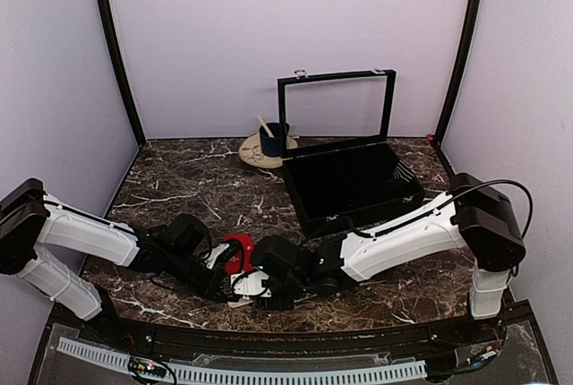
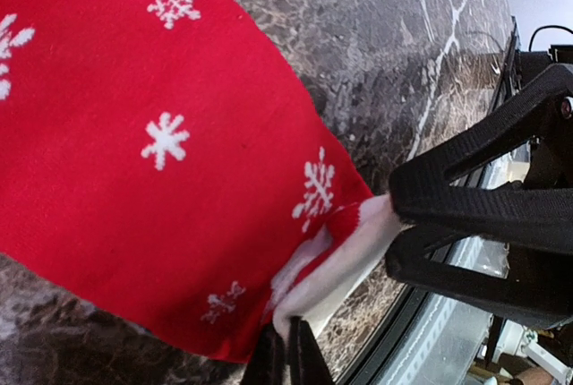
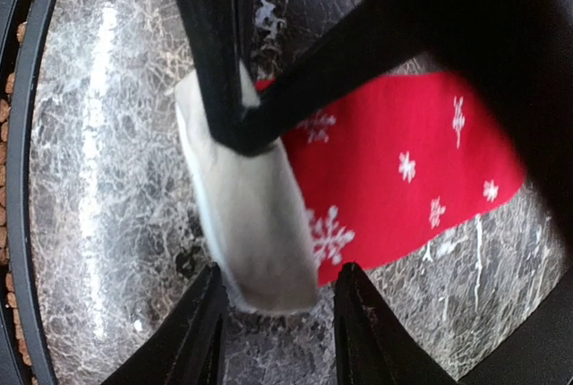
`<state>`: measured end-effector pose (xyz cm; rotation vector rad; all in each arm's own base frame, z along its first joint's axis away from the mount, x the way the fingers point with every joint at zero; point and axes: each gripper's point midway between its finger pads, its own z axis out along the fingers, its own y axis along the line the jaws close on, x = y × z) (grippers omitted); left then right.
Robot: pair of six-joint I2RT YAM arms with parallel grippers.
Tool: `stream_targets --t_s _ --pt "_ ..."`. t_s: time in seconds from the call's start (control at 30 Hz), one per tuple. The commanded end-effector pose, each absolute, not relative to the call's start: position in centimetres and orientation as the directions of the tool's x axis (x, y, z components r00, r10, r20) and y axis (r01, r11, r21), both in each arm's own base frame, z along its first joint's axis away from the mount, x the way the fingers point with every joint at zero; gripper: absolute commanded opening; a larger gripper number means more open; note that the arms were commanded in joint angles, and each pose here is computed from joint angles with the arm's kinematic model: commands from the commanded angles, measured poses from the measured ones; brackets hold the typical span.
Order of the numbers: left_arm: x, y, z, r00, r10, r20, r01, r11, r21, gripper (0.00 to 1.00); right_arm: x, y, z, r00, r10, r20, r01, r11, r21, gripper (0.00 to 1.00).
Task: Roll the socks
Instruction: Roll the sock at the center of the board.
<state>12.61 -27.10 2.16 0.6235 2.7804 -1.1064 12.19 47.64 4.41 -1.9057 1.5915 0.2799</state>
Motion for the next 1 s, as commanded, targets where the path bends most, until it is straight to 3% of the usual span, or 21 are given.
stream_targets --t_s 0.0,0.97 --pt "11.4 -26.7 1.5 -0.901 0.402 -0.161 0.403 0.64 -0.654 0.0 12.4 49.3 5.1 0.306 -0.786 -0.538 -0.92 -0.099 -0.378 0.39" --pt "13.1 -27.9 2.2 -0.88 0.463 -0.109 0.398 0.591 -0.702 0.0 10.3 46.9 1.9 0.279 -0.837 -0.472 -0.951 -0.171 -0.258 0.37"
